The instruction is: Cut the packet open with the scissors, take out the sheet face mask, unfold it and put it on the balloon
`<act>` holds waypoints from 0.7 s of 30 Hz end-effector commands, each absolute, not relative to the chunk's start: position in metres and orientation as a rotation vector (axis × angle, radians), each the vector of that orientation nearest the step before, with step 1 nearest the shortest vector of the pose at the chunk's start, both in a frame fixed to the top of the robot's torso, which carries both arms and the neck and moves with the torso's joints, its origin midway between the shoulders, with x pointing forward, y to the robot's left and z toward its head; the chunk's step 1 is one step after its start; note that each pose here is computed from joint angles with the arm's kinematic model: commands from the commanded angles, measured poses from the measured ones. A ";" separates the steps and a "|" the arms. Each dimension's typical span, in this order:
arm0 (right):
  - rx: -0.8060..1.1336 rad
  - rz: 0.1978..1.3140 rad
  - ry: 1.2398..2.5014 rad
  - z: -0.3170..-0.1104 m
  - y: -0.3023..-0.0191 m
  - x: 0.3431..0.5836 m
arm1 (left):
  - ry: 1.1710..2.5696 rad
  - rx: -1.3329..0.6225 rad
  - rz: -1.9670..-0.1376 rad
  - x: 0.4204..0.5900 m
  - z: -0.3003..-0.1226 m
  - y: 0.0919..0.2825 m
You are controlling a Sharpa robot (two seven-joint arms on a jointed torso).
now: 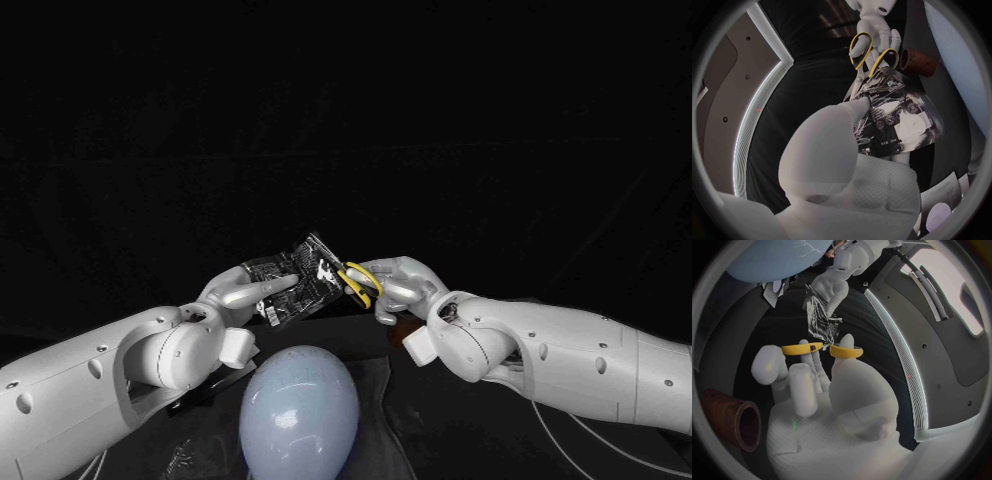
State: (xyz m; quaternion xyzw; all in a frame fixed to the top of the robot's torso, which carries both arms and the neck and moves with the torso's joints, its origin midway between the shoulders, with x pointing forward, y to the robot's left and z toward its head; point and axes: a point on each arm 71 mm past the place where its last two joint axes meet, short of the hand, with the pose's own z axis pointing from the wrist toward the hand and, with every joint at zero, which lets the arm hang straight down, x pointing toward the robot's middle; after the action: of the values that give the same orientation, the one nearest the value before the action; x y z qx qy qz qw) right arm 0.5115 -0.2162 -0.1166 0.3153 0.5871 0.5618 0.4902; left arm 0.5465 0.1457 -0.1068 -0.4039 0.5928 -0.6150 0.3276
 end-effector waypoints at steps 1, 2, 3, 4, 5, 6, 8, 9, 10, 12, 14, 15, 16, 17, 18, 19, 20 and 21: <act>0.759 1.375 1.431 -0.115 -0.218 0.510 | 1.571 -1.031 -1.627 0.545 -0.106 0.143; 0.759 1.374 1.433 -0.115 -0.219 0.510 | 1.571 -1.031 -1.627 0.545 -0.106 0.143; 0.760 1.372 1.434 -0.115 -0.219 0.509 | 1.570 -1.031 -1.626 0.545 -0.106 0.143; 0.761 1.371 1.437 -0.115 -0.220 0.509 | 1.569 -1.032 -1.626 0.545 -0.106 0.144; 0.762 1.370 1.438 -0.115 -0.221 0.509 | 1.568 -1.032 -1.625 0.546 -0.106 0.144; 0.763 1.368 1.440 -0.116 -0.222 0.508 | 1.568 -1.032 -1.625 0.546 -0.106 0.144; 0.766 1.366 1.445 -0.117 -0.223 0.508 | 1.567 -1.033 -1.624 0.546 -0.106 0.144; 0.767 1.364 1.447 -0.118 -0.224 0.507 | 1.566 -1.034 -1.624 0.546 -0.106 0.144; 0.769 1.363 1.449 -0.119 -0.224 0.507 | 1.566 -1.034 -1.624 0.546 -0.106 0.144; 0.773 1.360 1.453 -0.121 -0.225 0.506 | 1.565 -1.034 -1.624 0.546 -0.106 0.144; 0.777 1.357 1.456 -0.123 -0.227 0.505 | 1.564 -1.035 -1.623 0.546 -0.106 0.144; 0.780 1.355 1.458 -0.124 -0.227 0.505 | 1.564 -1.035 -1.623 0.546 -0.106 0.144; 0.782 1.353 1.460 -0.125 -0.228 0.504 | 1.564 -1.035 -1.623 0.546 -0.106 0.144; 0.785 1.351 1.461 -0.126 -0.229 0.504 | 1.564 -1.035 -1.623 0.546 -0.106 0.144; 0.788 1.350 1.462 -0.127 -0.229 0.504 | 1.563 -1.036 -1.623 0.546 -0.106 0.145; 0.789 1.349 1.463 -0.127 -0.230 0.503 | 1.563 -1.036 -1.622 0.546 -0.106 0.145; 0.792 1.348 1.466 -0.129 -0.230 0.503 | 1.563 -1.036 -1.622 0.546 -0.106 0.145; 0.794 1.347 1.468 -0.129 -0.230 0.502 | 1.563 -1.037 -1.621 0.546 -0.106 0.145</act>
State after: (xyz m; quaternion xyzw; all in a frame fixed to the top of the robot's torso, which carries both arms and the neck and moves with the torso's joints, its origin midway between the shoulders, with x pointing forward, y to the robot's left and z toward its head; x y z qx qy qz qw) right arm 0.5033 -0.2317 -0.1287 0.3278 0.5976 0.5486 0.4843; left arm 0.5469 0.1469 -0.1082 -0.4039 0.5955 -0.6117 0.3288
